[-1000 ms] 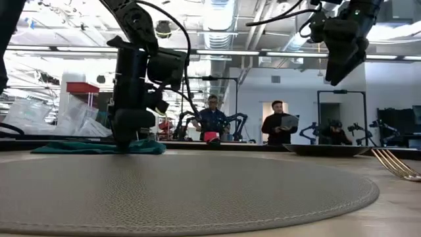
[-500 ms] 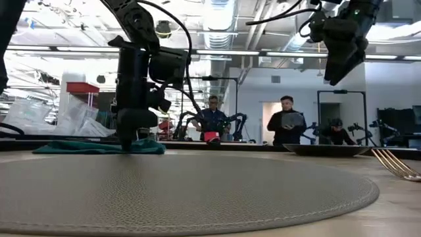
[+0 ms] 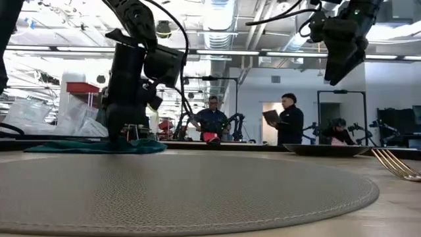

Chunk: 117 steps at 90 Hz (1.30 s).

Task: Set table place
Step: Fold the blue table napkin

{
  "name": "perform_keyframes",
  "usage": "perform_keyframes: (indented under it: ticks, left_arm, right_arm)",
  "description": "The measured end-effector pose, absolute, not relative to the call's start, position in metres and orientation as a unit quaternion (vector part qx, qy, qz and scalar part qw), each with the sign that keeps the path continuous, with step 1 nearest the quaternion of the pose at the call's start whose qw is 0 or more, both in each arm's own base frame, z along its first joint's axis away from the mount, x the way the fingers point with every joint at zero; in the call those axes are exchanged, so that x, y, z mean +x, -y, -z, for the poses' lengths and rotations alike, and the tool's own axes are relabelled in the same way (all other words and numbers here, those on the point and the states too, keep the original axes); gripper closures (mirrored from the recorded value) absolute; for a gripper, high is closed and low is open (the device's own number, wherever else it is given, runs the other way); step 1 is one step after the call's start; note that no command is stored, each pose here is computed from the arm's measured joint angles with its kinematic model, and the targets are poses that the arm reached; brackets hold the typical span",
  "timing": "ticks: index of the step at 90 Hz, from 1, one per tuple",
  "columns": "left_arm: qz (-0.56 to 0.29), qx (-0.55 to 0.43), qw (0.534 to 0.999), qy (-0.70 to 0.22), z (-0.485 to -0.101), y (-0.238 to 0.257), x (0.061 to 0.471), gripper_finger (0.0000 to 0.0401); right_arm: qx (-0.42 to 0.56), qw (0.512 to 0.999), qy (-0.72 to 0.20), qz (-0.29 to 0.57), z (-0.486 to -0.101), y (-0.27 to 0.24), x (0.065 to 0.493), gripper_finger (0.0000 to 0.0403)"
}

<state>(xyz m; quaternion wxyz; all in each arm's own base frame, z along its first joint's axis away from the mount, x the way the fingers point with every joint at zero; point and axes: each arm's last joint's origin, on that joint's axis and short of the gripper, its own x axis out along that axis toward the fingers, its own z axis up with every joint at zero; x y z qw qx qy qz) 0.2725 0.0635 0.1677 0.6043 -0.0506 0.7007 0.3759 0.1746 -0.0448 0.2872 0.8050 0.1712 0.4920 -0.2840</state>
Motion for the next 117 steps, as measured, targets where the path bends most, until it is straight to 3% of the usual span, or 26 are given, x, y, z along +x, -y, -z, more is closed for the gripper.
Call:
perform_keyframes:
  ticks: [60, 88, 117]
  left_arm:
    - [-0.435, -0.034, 0.537, -0.722, -0.186, -0.145, 0.235, 0.0401]
    - [-0.491, -0.060, 0.544, -0.678, -0.213, -0.184, 0.200, 0.0401]
    - [-0.523, -0.082, 0.571, -0.627, -0.213, -0.202, 0.199, 0.0401]
  right_arm:
    - [0.174, 0.804, -0.491, 0.288, -0.287, 0.045, 0.175, 0.0168]
    - [0.174, 0.804, -0.491, 0.288, -0.287, 0.045, 0.175, 0.0168]
    - [0.183, 0.802, -0.488, 0.292, -0.287, 0.044, 0.175, 0.0168]
